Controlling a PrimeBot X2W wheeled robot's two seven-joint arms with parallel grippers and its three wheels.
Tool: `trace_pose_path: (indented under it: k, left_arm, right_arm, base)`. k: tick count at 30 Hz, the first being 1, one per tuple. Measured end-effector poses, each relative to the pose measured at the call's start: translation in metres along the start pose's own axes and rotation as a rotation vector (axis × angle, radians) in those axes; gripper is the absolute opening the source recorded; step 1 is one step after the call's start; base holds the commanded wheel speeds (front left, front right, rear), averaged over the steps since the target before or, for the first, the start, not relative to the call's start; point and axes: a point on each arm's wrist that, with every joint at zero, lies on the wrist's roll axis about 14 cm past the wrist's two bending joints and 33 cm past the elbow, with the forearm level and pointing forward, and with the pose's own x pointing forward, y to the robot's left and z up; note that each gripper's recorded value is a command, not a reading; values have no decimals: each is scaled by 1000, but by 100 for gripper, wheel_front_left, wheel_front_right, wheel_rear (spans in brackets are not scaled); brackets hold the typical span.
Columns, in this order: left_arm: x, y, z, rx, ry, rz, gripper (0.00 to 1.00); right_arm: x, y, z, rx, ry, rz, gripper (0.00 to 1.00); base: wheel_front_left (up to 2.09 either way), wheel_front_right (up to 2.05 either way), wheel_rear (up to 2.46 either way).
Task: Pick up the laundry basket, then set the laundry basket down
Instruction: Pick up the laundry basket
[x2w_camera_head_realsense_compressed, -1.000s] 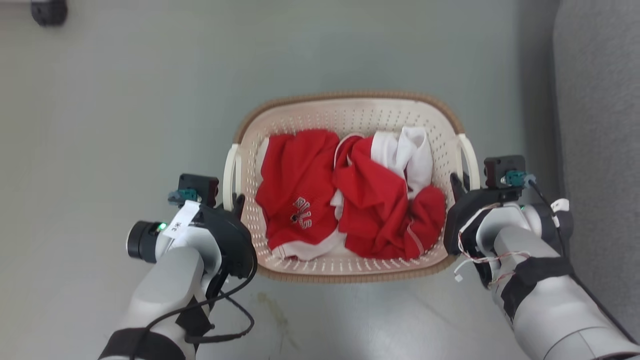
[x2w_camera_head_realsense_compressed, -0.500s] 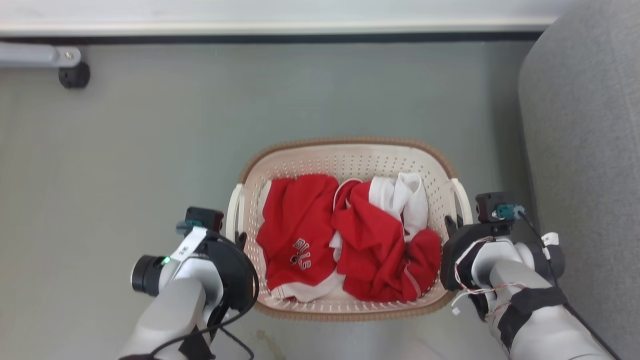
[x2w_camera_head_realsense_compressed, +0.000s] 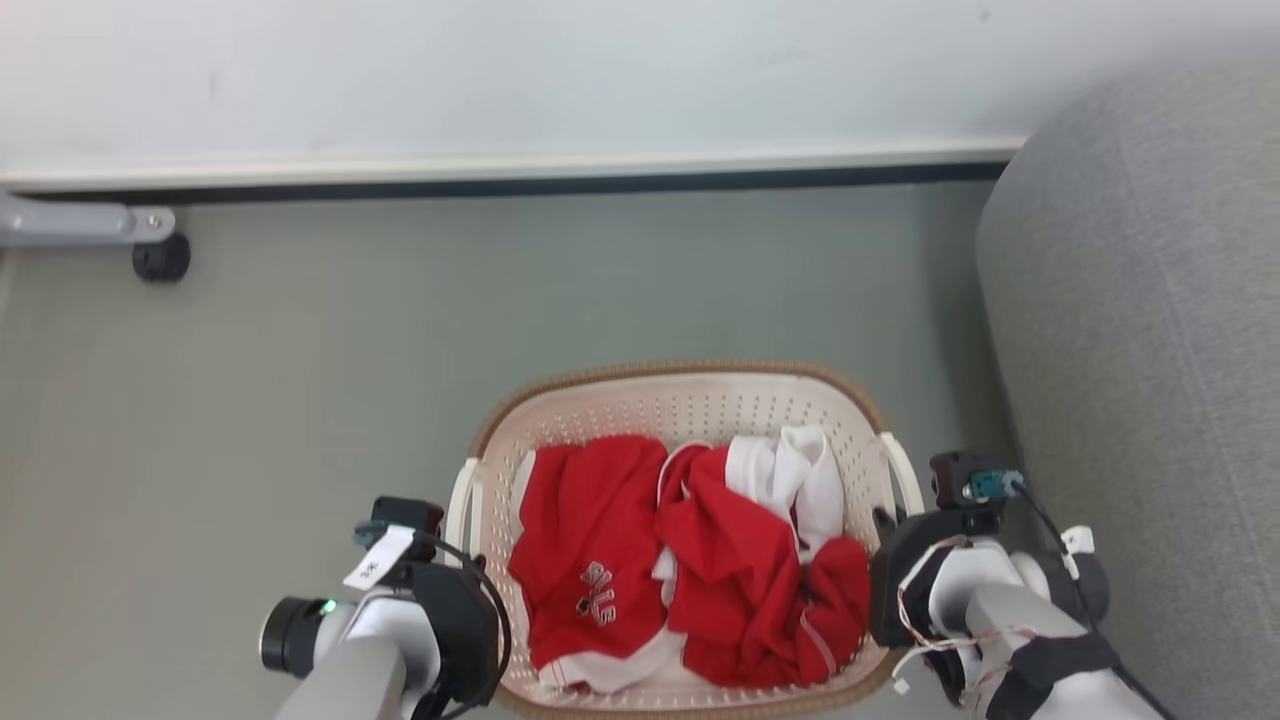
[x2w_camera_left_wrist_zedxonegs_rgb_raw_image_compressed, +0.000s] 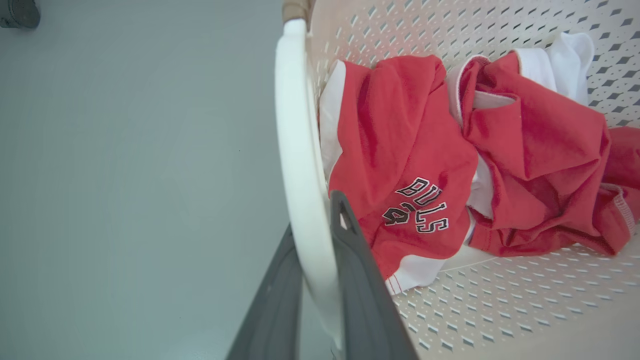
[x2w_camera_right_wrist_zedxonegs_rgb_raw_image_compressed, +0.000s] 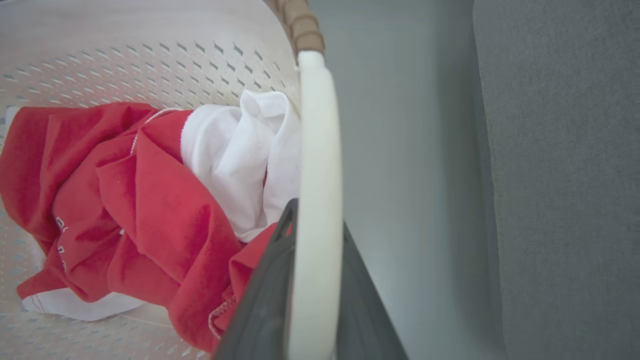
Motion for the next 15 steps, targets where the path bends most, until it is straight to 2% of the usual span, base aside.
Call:
trace_pose_path:
  k: [15]
  left_arm:
    - [-24, -14, -13, 18, -1, -16, 0]
  right_arm:
    - [-35, 1, -16, 20, 17, -20, 0]
  base:
    - [0, 0, 0]
